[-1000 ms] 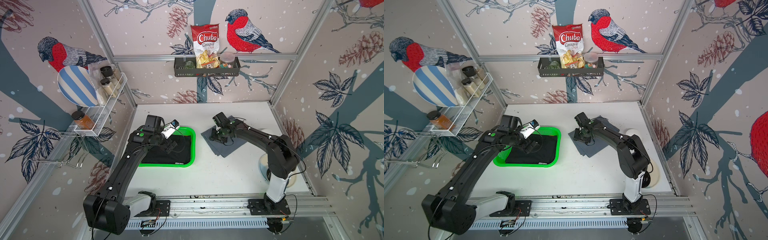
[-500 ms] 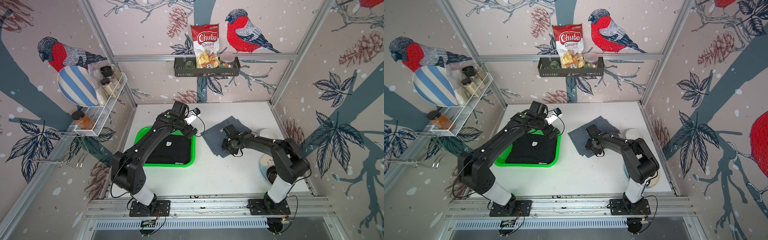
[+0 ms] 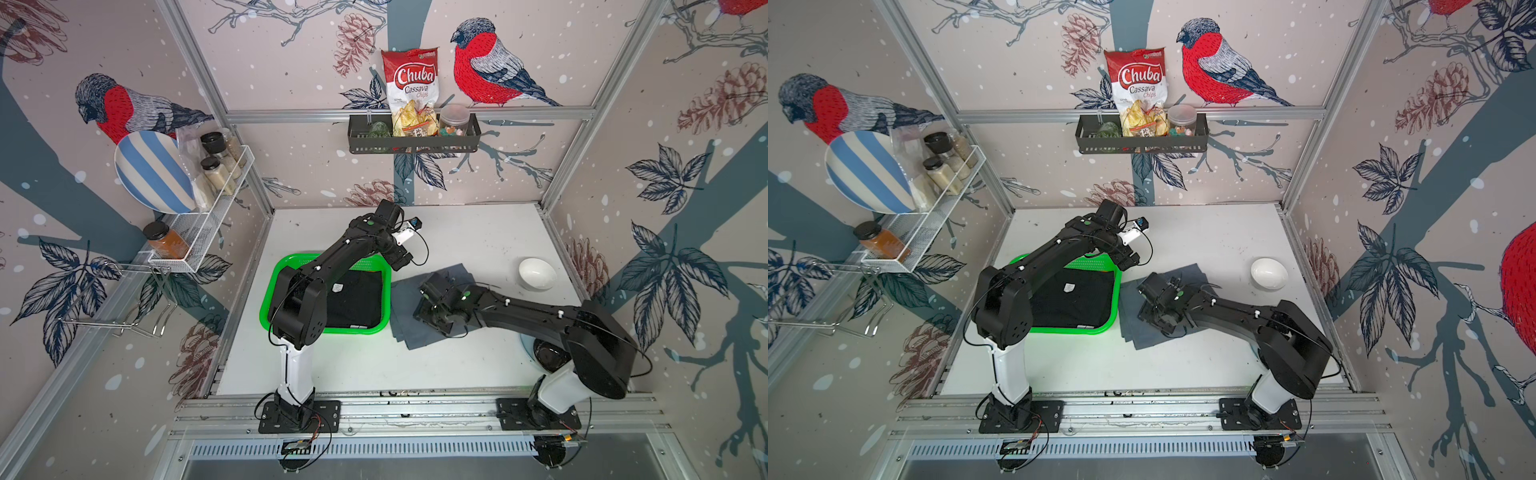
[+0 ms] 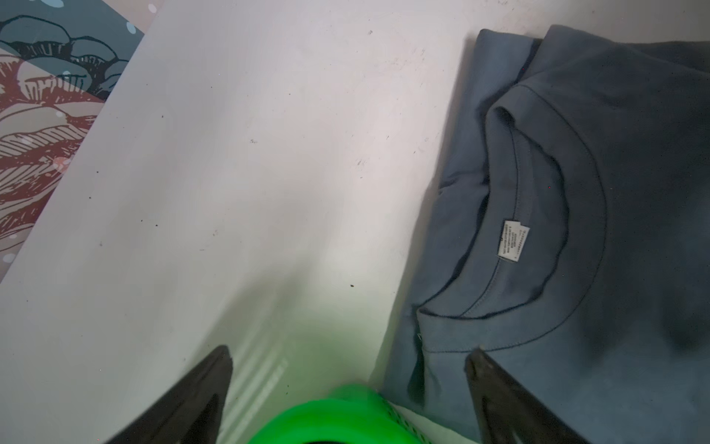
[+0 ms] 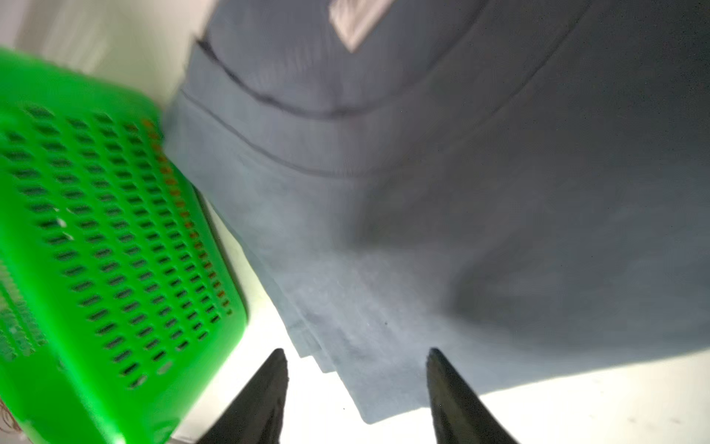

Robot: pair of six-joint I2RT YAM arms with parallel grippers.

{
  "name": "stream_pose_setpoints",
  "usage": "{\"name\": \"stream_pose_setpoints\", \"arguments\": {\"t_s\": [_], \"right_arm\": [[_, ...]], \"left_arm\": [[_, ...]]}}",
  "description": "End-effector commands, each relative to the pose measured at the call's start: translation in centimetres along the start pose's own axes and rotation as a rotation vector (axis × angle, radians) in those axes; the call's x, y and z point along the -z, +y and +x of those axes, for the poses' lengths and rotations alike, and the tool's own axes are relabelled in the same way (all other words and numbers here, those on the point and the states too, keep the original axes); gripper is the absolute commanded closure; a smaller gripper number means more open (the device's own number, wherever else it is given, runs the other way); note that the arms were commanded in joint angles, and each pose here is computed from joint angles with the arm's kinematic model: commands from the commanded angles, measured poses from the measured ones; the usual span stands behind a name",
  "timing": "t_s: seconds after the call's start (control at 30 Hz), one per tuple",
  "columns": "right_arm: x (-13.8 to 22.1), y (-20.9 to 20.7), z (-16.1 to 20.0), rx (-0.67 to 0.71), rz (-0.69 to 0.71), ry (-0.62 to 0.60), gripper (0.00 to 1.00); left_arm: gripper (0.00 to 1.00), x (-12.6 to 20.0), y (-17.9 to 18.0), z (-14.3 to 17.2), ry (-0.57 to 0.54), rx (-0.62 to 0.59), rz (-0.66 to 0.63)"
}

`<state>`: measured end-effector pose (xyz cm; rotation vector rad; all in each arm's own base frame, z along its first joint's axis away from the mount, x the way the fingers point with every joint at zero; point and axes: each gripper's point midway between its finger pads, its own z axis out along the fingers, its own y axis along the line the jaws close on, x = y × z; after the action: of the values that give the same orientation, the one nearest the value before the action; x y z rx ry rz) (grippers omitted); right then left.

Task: Put the folded t-shirts into the basket
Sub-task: Move the bin to the center of the board, then pick up the T-shirt from the center of the board.

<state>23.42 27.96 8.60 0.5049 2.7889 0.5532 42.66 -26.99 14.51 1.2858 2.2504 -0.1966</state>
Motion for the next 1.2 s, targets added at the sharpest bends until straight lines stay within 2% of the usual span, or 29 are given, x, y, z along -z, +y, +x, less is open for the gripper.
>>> {"name": "stream_pose_setpoints", "arguments": {"t_s": [0.0, 0.03, 0.07, 0.13, 0.23, 0.3, 0.4, 0.5, 0.8, 1.03, 1.17], "right_arm": [[4.1, -6.8, -5.2, 0.062, 0.301, -0.170, 0.17], [5.5, -7.7, -6.9, 0.055, 0.347, -0.223, 0.03], [6.6, -8.3, -8.5, 0.038, 0.368, -0.259, 0.00], [8.0, -8.9, -11.5, 0.031, 0.384, -0.310, 0.00], [9.7, -11.2, -15.0, -0.108, 0.458, -0.307, 0.00], [9.7, -12.9, -15.9, -0.222, 0.479, -0.250, 0.00], [8.7, -12.3, -17.3, -0.325, 0.382, -0.246, 0.02], [8.2, -11.2, -18.4, -0.398, 0.397, -0.251, 0.00], [1.8, -8.9, -19.0, -0.593, 0.549, -0.126, 0.00], [-3.1, -6.8, -19.9, -0.608, 0.570, -0.068, 0.00], [-6.2, -6.4, -18.6, -0.637, 0.576, 0.032, 0.01]], "left_arm": [[0.06, -0.3, -0.6, 0.3, 0.015, -0.038, 0.035], [0.06, -0.3, -0.8, 0.2, 0.012, -0.044, 0.044], [0.06, -0.4, -1.1, 0.3, 0.012, -0.050, 0.058], [0.06, -0.3, -1.7, 0.5, 0.013, -0.067, 0.083], [0.06, -0.2, -2.2, 0.8, 0.016, -0.088, 0.105], [0.06, -0.1, -2.3, 0.9, 0.013, -0.104, 0.106], [0.06, -0.1, -2.3, 1.4, 0.025, -0.127, 0.101], [0.05, -0.3, -2.5, 2.1, 0.040, -0.158, 0.102], [0.05, -2.1, -4.5, 5.2, 0.156, -0.257, 0.229], [0.06, -3.9, -3.5, 6.0, 0.213, -0.279, 0.200], [0.08, -4.6, -3.9, 6.6, 0.247, -0.285, 0.240]]}}
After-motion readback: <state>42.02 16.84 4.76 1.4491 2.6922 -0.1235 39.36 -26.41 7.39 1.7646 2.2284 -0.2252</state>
